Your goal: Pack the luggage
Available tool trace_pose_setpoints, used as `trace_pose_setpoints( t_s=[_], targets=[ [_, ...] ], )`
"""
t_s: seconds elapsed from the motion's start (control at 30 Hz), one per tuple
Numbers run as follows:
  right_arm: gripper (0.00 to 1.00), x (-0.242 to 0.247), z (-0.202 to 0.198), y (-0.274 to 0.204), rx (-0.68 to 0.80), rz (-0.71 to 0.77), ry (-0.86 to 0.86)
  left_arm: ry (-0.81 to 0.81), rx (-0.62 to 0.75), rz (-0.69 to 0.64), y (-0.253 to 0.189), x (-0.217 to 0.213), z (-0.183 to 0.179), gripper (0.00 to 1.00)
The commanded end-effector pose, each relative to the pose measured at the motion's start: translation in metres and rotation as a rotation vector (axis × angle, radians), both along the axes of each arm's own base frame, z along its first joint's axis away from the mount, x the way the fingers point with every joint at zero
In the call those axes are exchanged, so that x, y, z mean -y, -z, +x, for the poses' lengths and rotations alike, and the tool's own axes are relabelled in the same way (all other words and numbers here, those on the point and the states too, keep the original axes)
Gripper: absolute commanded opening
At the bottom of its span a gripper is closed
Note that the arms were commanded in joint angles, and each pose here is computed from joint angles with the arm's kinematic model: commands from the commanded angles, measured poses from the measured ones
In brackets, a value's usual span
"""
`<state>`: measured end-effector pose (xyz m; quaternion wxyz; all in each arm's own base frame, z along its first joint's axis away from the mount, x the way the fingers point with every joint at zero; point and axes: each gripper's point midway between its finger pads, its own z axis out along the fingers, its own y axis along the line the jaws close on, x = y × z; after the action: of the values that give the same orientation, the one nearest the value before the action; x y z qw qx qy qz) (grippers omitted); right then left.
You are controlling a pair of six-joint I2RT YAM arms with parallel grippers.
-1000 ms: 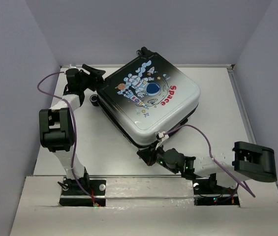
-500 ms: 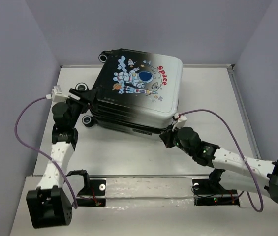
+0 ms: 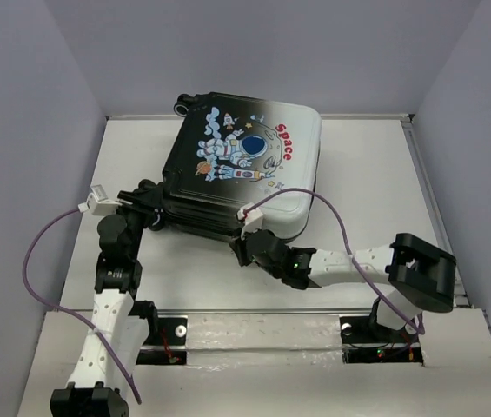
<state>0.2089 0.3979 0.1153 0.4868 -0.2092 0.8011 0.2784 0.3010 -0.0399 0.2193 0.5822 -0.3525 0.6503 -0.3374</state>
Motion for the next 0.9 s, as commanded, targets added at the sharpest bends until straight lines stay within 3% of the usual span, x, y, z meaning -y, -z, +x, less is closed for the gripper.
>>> trace_pose_setpoints(
  t_s=[0.0, 0.13, 0.3, 0.4, 0.63, 0.7, 0.87],
  targets=[
    [0.07, -0.021, -0.030, -0.055, -0.033, 0.210, -0.199, 0.364, -0.023, 0.091, 0.009, 0.065, -0.036, 0.06],
    [0.07, 0.000, -0.002, -0.071, -0.014, 0.228, -0.182, 0.430, 0.001, 0.060, 0.005, 0.083, -0.048, 0.06],
    [0.07, -0.035, 0.016, -0.089, 0.048, 0.220, -0.258, 0.521, -0.002, 0.002, 0.005, 0.114, -0.067, 0.06],
    [0.07, -0.073, -0.005, -0.092, 0.015, 0.256, -0.439, 0.591, -0.012, -0.006, 0.008, 0.135, -0.081, 0.06],
    [0.07, -0.112, -0.128, -0.034, -0.034, 0.111, -0.732, 0.722, 0.005, 0.066, -0.005, 0.159, -0.094, 0.06],
    [0.07, -0.109, -0.129, -0.028, -0.047, 0.153, -0.715, 0.722, 0.001, 0.069, -0.003, 0.159, -0.094, 0.06],
    [0.07, -0.068, -0.118, -0.006, -0.048, 0.097, -0.618, 0.680, 0.006, 0.093, -0.002, 0.152, -0.091, 0.06]
  ],
)
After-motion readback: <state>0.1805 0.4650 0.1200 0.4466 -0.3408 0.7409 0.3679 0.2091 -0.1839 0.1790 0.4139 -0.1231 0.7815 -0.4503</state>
